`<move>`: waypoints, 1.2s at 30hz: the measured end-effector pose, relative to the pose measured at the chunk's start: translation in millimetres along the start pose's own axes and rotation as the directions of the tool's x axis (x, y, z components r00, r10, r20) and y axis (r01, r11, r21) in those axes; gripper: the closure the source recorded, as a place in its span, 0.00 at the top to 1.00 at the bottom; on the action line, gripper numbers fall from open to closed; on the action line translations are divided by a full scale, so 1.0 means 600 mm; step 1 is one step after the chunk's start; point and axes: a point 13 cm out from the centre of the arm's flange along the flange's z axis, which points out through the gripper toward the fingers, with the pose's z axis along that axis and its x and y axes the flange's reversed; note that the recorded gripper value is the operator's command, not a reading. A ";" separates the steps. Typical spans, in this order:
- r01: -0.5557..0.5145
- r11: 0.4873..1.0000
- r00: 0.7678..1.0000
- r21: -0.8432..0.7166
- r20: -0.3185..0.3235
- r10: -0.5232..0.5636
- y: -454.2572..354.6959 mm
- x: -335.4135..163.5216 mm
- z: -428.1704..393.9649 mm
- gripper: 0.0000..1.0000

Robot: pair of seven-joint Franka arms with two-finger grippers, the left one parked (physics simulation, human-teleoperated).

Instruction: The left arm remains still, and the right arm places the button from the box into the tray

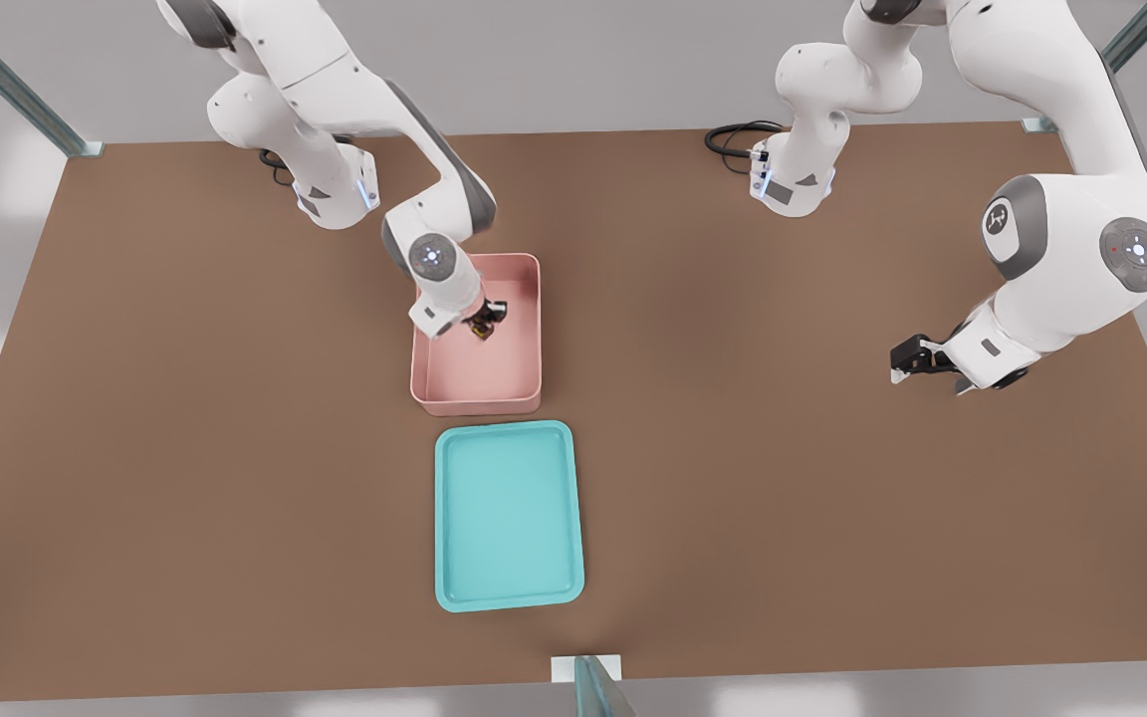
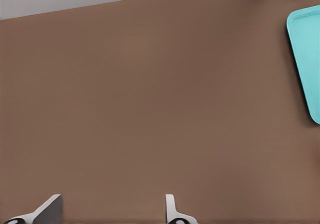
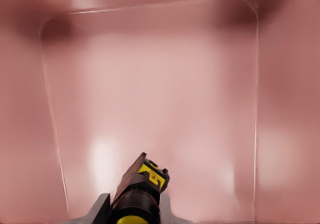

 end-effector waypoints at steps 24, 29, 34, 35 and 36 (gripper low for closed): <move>0.018 0.998 0.999 -0.068 0.032 -0.016 0.103 -0.194 -0.225 0.45; 0.034 0.997 0.998 -0.066 0.045 -0.031 0.129 -0.254 -0.218 0.45; 0.035 0.998 0.999 -0.051 0.038 -0.033 0.122 -0.304 -0.182 0.45; 0.034 0.998 0.999 -0.052 0.043 -0.032 0.119 -0.320 -0.180 0.45; 0.036 0.998 0.998 -0.054 0.048 -0.033 0.117 -0.333 -0.179 0.45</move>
